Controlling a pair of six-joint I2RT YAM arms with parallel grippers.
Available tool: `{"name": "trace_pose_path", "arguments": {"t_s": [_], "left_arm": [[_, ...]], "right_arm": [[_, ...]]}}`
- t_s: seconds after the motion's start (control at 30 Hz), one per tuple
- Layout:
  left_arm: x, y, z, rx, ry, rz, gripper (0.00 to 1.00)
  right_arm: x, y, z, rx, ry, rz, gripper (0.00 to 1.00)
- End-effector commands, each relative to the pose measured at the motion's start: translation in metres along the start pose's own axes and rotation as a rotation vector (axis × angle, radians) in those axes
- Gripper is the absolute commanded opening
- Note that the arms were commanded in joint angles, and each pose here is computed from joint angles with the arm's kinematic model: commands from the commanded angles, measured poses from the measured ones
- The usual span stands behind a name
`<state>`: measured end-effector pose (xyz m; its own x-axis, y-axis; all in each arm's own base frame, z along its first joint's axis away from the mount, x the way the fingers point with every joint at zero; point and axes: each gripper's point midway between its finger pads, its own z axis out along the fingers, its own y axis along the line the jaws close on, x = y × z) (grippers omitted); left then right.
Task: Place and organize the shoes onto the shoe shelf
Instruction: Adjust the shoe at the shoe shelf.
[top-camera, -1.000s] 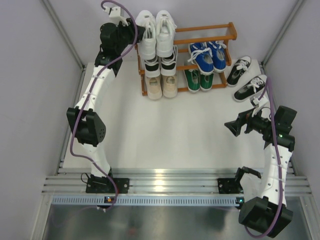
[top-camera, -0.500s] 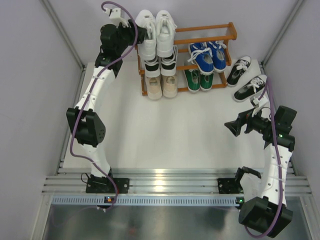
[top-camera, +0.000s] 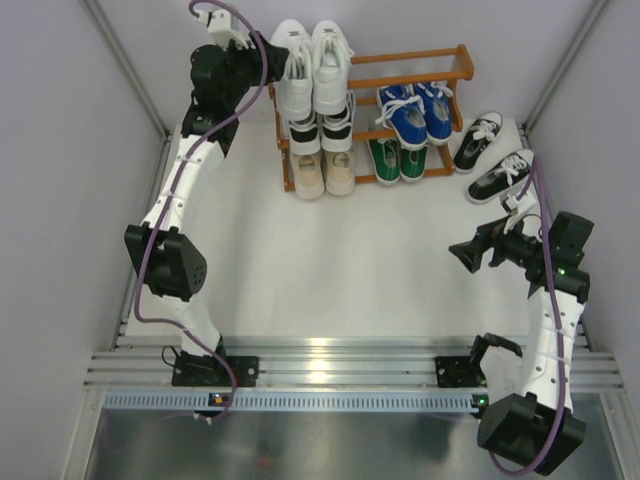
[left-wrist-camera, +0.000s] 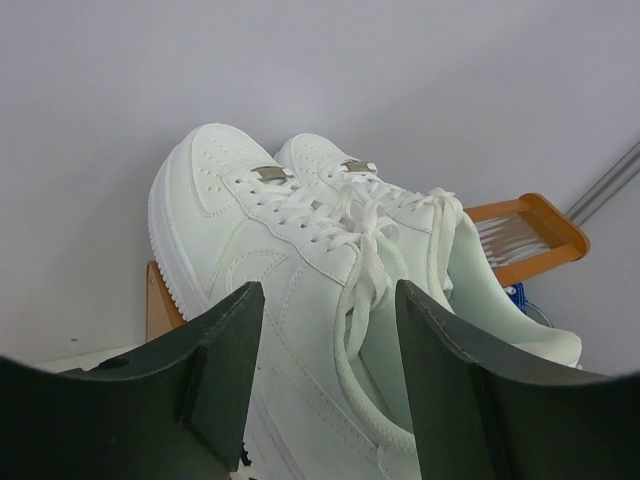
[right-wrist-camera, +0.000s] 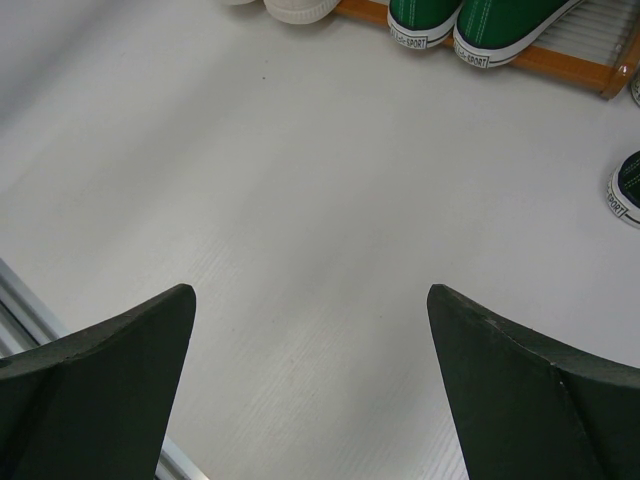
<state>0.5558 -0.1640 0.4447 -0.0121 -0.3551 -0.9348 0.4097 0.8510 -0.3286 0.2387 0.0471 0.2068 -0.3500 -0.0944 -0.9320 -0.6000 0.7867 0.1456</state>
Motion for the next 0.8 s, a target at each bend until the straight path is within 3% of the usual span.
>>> {"name": "trace_pose_path", "arguments": {"t_s": [0.0,0.33,0.47,0.5,0.57,0.77], "left_arm": [[-0.052,-0.016,-0.020,0.023,-0.115,0.019,0.61],[-0.070,0.014,-0.042,-0.132,-0.144,0.032,0.63],[-0.058,0.046,-0.044,-0.214,-0.117,-0.014,0.47],[-0.049,0.059,-0.043,-0.251,-0.085,-0.023,0.32],[-0.039,0.066,-0.039,-0.263,-0.056,-0.021,0.17],[-0.010,0.078,-0.020,-0.254,0.011,-0.025,0.11]], "right_arm": [[-0.004,-0.001,-0.002,-0.006,-0.020,-0.023,1.00],[-0.002,-0.003,-0.002,-0.001,-0.018,-0.019,0.99],[-0.002,-0.004,-0.002,0.000,-0.018,-0.017,1.00],[-0.002,-0.004,-0.002,0.000,-0.017,-0.016,1.00],[-0.002,-0.004,-0.002,0.000,-0.018,-0.014,0.99],[-0.002,-0.004,-0.002,-0.002,-0.019,-0.012,0.99]]}}
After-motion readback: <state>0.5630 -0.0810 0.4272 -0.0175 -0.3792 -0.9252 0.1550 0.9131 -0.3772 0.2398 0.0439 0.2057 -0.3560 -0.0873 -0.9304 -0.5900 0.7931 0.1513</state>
